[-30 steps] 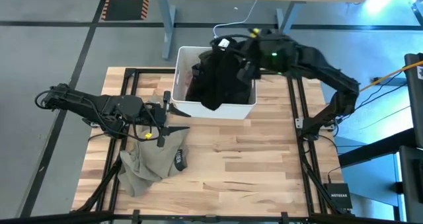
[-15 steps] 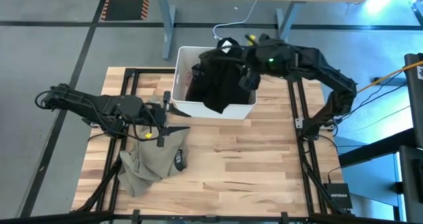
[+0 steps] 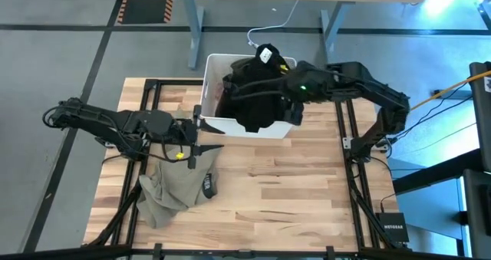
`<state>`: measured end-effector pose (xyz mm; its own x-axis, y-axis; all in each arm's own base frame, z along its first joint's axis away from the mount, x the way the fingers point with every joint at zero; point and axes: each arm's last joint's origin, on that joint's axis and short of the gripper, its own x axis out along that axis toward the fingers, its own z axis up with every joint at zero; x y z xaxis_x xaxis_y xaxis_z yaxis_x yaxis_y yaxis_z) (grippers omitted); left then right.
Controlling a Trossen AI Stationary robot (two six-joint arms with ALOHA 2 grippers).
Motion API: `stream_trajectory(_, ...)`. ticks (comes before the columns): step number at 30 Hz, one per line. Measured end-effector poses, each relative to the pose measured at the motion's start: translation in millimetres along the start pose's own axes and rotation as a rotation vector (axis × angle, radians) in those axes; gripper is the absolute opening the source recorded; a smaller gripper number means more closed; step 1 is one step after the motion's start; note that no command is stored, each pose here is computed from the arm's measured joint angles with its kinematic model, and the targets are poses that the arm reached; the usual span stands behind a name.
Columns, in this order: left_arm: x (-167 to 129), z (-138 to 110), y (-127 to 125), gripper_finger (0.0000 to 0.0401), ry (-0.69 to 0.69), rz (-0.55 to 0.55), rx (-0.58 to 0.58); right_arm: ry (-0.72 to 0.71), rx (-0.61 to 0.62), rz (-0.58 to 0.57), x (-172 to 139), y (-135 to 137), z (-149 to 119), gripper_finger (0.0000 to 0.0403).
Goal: Sort clothes
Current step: Put the black shirt into the white laundry bin
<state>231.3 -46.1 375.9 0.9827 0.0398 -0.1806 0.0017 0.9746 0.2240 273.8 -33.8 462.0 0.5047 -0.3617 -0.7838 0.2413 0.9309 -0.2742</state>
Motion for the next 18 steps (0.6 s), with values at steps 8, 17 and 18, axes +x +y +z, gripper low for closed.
stream_trajectory(8, 4.3, -3.0, 7.6, 0.017, 0.017, 0.034, -0.032, -0.08, -0.01, 0.118, -31.6, 28.7, -8.5, 0.0215)
stream_trajectory(17, 4.4, -3.2, 8.8, 0.017, 0.019, 0.039, -0.048, -0.006, -0.043, 0.141, -34.6, 70.8, -23.2, 0.0215)
stream_trajectory(18, 4.4, -3.3, 8.7, 0.017, 0.019, 0.039, -0.047, 0.028, -0.054, 0.179, -30.3, 77.8, -26.1, 0.0215)
